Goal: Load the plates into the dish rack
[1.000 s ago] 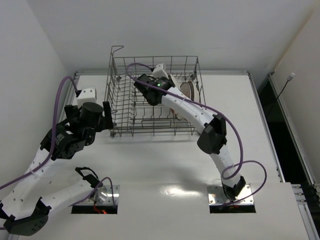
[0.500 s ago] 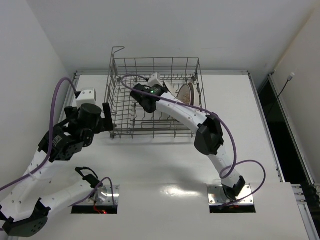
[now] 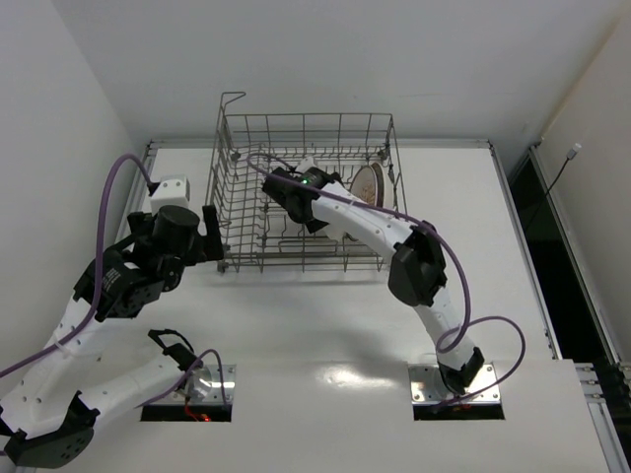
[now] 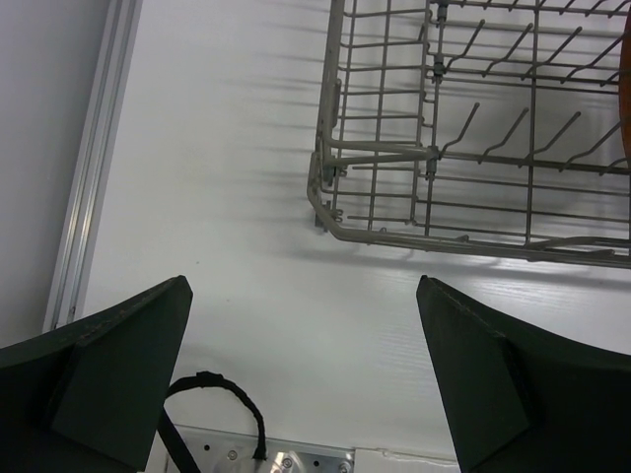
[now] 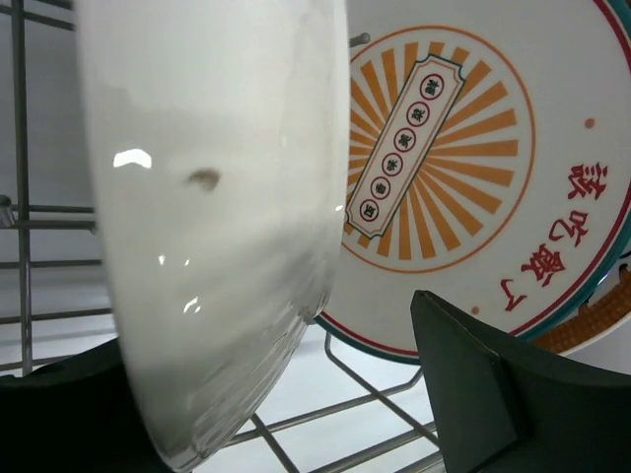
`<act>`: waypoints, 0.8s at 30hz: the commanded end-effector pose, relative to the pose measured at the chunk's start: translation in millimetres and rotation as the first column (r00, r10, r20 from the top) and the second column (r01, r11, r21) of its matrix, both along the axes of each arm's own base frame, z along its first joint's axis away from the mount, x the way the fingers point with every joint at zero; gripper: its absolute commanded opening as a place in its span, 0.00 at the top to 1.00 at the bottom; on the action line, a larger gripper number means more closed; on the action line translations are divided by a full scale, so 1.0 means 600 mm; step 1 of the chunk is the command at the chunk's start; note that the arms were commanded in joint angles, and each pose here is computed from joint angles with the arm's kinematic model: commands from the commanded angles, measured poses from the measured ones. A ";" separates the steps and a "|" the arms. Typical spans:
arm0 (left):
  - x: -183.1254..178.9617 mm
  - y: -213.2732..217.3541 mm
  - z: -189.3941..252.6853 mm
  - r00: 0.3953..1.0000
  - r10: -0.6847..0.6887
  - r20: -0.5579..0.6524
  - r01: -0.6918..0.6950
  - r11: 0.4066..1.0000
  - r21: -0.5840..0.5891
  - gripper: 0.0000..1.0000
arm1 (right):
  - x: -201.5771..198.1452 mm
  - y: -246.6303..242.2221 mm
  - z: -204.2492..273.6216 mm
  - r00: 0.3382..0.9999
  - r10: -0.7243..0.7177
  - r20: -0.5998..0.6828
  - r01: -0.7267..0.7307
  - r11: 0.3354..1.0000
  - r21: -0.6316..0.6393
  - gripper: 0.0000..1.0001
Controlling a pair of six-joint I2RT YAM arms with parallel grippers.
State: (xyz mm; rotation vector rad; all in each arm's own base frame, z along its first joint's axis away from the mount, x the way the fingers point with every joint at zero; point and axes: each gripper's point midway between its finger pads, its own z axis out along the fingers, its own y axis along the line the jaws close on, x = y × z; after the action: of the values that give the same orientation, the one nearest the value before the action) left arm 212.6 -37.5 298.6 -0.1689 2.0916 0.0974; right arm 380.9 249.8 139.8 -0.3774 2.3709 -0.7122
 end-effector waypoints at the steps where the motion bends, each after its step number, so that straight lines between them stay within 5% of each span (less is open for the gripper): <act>1: -0.001 -0.002 0.014 1.000 0.006 0.027 -0.005 0.999 -0.043 0.00 | 0.015 -0.004 0.062 0.998 -0.024 0.056 0.014 0.987 0.160 0.27; 6: -0.001 -0.002 0.014 1.000 0.006 0.027 -0.005 0.999 -0.043 0.00 | 0.037 -0.009 0.080 0.997 -0.043 0.066 0.028 0.977 0.213 0.32; 10: -0.001 -0.002 0.014 1.000 0.006 0.027 -0.005 0.999 -0.043 0.00 | 0.046 -0.021 0.079 0.996 -0.068 0.052 0.051 0.959 0.279 0.52; 16: 0.003 -0.007 0.013 1.000 -0.001 0.024 0.002 0.999 -0.047 0.00 | 0.049 -0.011 0.107 0.996 -0.081 0.049 0.044 0.859 0.510 0.52; 24: 0.005 -0.009 0.015 1.000 -0.001 0.031 0.002 0.999 -0.052 0.00 | 0.082 -0.026 0.126 0.993 -0.111 0.048 0.065 0.826 0.560 0.45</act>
State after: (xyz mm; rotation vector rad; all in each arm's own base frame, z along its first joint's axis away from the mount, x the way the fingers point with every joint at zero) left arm 212.2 -41.0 297.5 -0.1739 2.0989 0.0723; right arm 420.9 224.1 198.0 -0.0207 2.4327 -0.1368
